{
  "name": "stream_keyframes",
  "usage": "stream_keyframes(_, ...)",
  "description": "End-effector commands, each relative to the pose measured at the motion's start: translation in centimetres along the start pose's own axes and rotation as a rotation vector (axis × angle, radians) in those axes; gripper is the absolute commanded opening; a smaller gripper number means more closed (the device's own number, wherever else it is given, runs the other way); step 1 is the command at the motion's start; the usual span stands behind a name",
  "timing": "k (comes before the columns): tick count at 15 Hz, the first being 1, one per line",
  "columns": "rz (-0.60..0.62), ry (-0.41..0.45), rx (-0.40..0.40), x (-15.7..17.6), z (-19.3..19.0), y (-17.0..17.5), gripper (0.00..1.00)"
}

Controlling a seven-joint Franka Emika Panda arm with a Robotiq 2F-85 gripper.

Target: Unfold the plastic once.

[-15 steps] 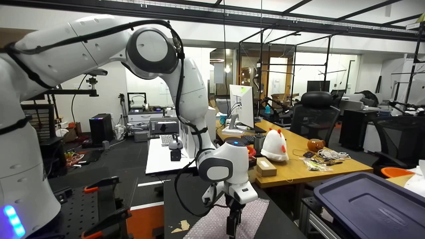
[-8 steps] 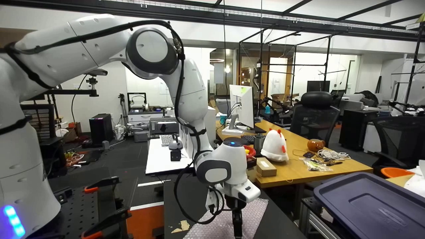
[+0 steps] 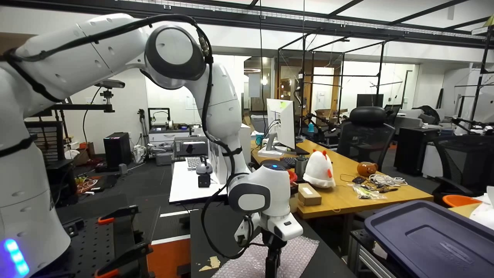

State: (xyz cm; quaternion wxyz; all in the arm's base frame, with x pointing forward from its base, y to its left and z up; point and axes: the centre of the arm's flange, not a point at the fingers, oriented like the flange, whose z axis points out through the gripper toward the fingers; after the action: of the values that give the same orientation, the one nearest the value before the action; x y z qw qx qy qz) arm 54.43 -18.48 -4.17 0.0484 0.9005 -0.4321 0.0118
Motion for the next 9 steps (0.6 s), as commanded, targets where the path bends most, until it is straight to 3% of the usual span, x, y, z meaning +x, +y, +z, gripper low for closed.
stream_keyframes(1, 0.185, -0.074, -0.041, -1.1, -2.8, 1.2, 1.0)
stream_keyframes(6, 0.401, -0.227, -0.055, -1.5, -3.1, 1.2, 1.0)
stream_keyframes(9, 0.508, -0.238, -0.002, -1.3, -1.8, 0.8, 1.0)
